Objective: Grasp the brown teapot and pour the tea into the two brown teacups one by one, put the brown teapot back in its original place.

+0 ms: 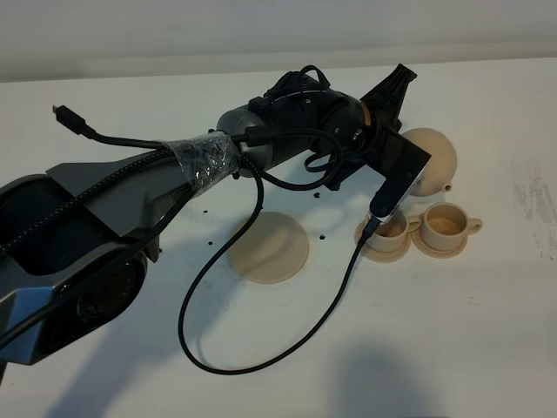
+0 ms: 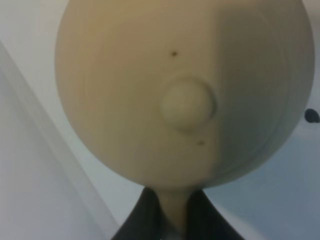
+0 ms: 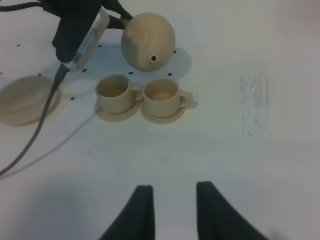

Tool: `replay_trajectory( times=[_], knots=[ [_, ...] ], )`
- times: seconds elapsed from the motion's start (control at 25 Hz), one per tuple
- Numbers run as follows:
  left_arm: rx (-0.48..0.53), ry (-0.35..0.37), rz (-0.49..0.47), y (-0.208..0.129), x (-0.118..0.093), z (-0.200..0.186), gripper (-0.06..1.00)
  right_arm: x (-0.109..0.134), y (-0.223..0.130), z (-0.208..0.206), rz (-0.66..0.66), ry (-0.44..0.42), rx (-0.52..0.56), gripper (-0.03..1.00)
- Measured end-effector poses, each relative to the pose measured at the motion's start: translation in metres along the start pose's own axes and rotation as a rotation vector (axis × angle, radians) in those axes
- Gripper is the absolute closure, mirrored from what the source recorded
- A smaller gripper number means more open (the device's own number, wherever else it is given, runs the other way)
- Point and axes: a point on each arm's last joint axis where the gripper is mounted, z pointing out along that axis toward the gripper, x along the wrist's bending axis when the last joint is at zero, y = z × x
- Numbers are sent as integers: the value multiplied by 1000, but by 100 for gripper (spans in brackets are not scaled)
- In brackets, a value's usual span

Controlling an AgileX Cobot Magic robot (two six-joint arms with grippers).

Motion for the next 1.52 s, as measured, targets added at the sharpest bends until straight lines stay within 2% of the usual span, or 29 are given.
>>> replay_trajectory(
  times=[0.2, 0.4, 0.68, 1.12, 1.52],
  knots=[
    [2, 44, 1, 1, -1, 8, 86, 0, 0, 0, -1, 0, 0, 76],
    [3, 80, 48, 9, -10, 27, 86, 0, 0, 0, 0, 0, 0, 76],
    [-2, 82, 89, 16, -11, 28, 86, 0, 0, 0, 0, 0, 0, 76],
    [12, 107, 215, 16, -8, 28, 86, 0, 0, 0, -1, 0, 0, 76],
    [36, 201, 294, 15, 0, 27, 86, 0, 0, 0, 0, 0, 0, 76]
  ],
)
